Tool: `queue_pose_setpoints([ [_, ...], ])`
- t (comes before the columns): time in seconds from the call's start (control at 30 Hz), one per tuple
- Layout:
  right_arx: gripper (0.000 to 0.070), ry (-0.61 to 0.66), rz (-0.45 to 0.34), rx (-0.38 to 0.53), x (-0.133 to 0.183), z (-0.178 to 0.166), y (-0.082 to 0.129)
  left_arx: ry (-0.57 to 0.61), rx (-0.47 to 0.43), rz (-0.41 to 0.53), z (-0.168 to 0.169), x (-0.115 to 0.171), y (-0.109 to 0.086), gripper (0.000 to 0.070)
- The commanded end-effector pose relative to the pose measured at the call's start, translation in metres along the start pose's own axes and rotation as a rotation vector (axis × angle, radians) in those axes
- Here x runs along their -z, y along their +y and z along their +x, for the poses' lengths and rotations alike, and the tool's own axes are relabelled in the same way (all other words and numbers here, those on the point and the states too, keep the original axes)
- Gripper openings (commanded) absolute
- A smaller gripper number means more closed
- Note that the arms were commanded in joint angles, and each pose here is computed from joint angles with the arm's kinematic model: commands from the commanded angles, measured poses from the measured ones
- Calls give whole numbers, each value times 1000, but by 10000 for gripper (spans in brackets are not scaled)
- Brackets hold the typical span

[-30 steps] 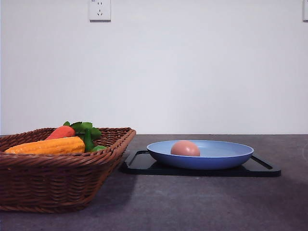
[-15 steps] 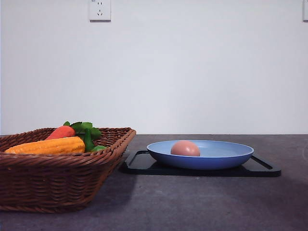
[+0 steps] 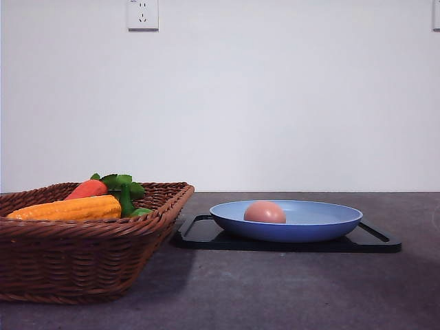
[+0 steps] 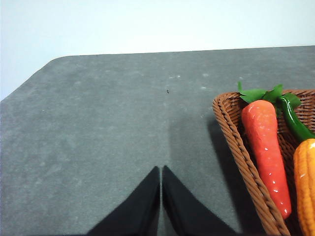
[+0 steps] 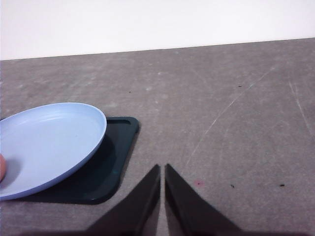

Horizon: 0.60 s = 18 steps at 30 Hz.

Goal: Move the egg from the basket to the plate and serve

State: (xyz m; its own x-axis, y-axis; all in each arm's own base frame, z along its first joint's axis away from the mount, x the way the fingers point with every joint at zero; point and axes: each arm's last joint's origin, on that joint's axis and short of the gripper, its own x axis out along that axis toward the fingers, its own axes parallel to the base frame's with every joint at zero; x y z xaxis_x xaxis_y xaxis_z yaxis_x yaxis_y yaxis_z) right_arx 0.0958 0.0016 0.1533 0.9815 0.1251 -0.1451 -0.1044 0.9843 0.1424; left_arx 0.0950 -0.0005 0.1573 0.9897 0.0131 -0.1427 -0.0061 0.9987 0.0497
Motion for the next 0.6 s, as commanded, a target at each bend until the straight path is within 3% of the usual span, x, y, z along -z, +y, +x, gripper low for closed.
queue_pose_setpoints([
  [0.0, 0, -7, 12, 1, 0, 0, 0, 13, 0, 13, 3, 8, 0, 0],
  [0.57, 0, -7, 12, 1, 0, 0, 0, 13, 0, 13, 3, 8, 0, 0],
])
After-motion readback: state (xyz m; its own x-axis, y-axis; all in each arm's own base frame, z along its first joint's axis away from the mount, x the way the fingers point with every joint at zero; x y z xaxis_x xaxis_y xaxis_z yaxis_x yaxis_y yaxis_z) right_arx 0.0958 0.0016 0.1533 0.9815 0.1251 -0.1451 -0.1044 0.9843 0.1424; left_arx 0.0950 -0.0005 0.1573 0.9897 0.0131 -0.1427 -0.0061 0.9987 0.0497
